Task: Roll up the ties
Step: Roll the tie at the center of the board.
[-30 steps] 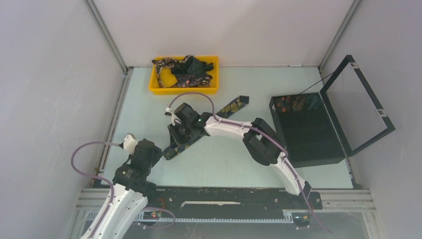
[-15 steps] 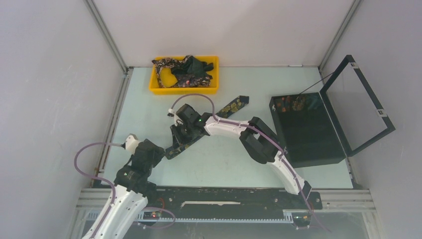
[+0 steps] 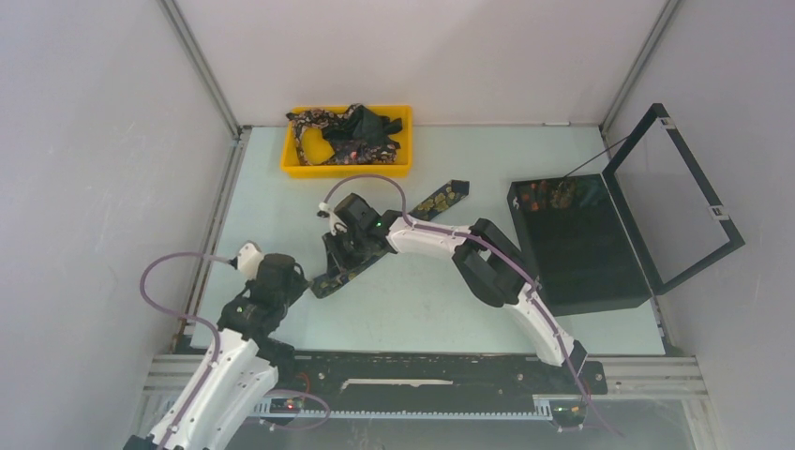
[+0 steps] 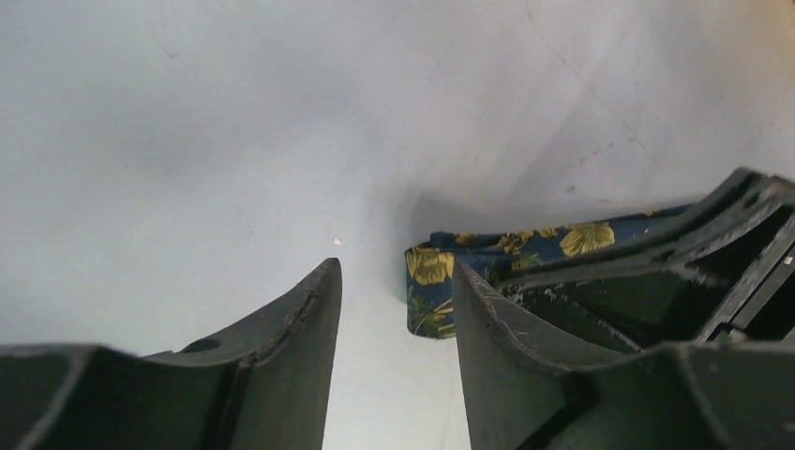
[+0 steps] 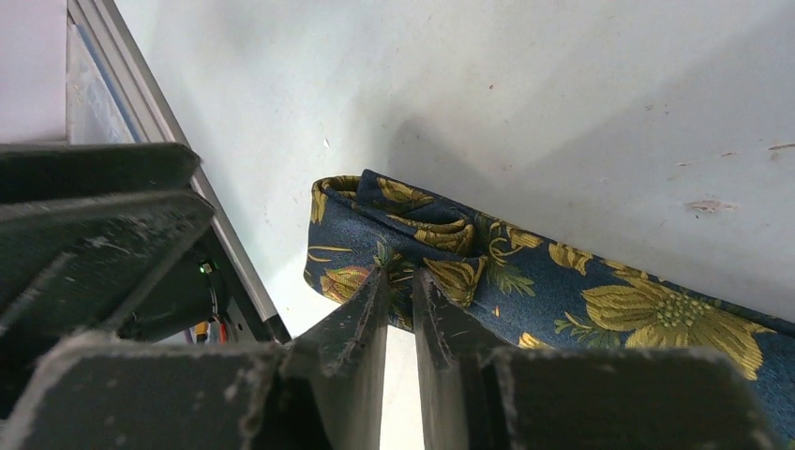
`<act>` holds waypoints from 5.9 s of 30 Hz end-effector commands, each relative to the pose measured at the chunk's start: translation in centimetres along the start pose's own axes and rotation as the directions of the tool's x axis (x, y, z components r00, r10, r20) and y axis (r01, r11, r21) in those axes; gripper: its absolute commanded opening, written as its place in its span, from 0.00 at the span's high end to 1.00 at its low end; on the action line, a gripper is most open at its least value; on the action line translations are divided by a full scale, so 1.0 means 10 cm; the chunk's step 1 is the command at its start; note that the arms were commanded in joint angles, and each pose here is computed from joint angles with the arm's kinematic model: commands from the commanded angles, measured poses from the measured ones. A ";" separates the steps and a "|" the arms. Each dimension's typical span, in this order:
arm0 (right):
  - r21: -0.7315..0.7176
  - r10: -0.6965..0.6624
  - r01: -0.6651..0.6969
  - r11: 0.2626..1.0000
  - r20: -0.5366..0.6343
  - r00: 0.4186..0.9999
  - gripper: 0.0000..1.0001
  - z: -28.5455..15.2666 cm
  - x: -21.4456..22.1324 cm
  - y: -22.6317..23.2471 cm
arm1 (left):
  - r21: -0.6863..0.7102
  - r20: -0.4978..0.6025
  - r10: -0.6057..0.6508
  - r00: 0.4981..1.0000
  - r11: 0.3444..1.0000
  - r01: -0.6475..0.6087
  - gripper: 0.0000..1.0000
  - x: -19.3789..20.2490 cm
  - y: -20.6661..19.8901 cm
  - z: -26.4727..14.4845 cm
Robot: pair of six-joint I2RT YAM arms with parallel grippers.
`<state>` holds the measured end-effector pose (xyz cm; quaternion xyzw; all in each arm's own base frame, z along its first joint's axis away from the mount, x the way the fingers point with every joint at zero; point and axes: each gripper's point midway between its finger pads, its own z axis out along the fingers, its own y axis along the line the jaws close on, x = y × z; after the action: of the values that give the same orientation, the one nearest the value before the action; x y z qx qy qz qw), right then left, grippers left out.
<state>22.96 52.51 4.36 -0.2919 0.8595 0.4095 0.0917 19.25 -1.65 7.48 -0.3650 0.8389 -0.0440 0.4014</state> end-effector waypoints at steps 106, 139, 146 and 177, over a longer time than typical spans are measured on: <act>-0.141 -0.173 0.192 0.971 0.135 0.976 0.81 -0.41 -0.26 0.69 | 0.249 0.097 -0.210 0.973 0.951 0.181 0.49 -0.45 -0.24 -0.21; -0.087 -0.085 0.091 0.992 0.067 0.994 0.82 0.03 -0.26 0.17 | 0.248 0.066 -0.144 0.987 0.961 0.124 0.56 -0.26 -0.25 -0.10; -0.070 -0.063 0.068 0.995 0.059 0.996 0.82 0.05 -0.17 0.02 | 0.231 0.055 -0.116 0.992 0.968 0.101 0.55 -0.20 -0.24 -0.08; -0.077 -0.036 0.040 0.996 0.049 0.998 0.82 0.08 0.01 -0.18 | 0.174 -0.191 -0.269 0.944 0.937 0.302 0.36 0.33 -0.26 0.24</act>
<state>23.80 53.42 3.77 -0.3083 0.8176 0.4733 0.1115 19.86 -4.40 3.86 -0.4268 0.8161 -0.1747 0.3482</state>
